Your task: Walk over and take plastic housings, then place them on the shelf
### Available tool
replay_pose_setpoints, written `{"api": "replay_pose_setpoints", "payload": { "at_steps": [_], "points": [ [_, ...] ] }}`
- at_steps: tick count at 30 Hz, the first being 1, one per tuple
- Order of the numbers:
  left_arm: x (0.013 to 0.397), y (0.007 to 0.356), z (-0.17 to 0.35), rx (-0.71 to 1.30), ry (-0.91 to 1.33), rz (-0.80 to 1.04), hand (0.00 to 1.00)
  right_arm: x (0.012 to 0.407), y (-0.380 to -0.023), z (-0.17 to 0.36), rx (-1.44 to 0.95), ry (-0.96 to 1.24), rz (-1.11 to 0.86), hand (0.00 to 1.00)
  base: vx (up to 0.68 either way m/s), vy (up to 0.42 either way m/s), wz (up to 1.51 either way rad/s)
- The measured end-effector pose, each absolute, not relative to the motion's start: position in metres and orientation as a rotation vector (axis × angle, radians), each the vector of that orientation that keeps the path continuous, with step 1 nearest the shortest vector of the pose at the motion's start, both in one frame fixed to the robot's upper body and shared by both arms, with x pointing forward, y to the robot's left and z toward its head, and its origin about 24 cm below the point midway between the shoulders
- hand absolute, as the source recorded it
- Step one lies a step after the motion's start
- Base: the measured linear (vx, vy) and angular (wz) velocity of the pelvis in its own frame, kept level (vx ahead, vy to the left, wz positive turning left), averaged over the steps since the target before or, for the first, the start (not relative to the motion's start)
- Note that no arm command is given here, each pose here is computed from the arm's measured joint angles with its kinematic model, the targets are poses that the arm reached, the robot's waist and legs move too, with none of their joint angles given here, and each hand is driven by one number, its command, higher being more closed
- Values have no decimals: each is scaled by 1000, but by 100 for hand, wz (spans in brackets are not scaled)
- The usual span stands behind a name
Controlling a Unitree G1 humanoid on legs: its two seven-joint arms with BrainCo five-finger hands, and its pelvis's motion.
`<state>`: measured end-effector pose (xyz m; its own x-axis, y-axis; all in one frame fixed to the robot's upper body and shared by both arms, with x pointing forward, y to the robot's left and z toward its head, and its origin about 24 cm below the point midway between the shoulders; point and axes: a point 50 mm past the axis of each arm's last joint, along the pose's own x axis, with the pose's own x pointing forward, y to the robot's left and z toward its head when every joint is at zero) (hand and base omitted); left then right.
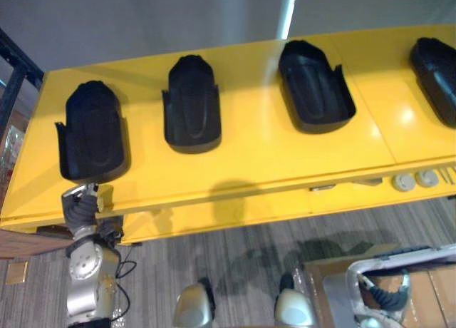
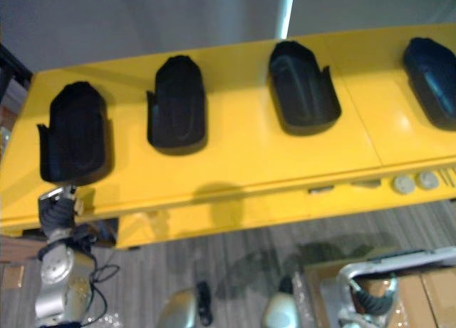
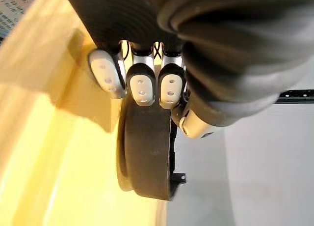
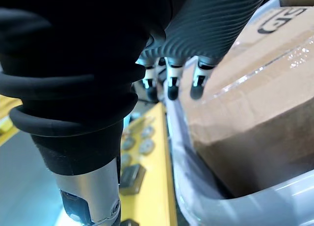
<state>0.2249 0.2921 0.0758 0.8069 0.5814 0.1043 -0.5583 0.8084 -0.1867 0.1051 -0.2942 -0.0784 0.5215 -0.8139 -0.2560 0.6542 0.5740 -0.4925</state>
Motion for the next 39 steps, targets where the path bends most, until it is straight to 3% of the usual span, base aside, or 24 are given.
{"api": "replay_pose_setpoints", "payload": {
  "at_steps": [29,39],
  "points": [
    [265,340,121,-141,-299,751,100,132,-303,-62,-369,398,-890,0,-6,1,-3],
    [243,330,105,-136,-255,727,100,123,-293,-71,-339,439,-891,0,16,-4,8]
  ]
}}
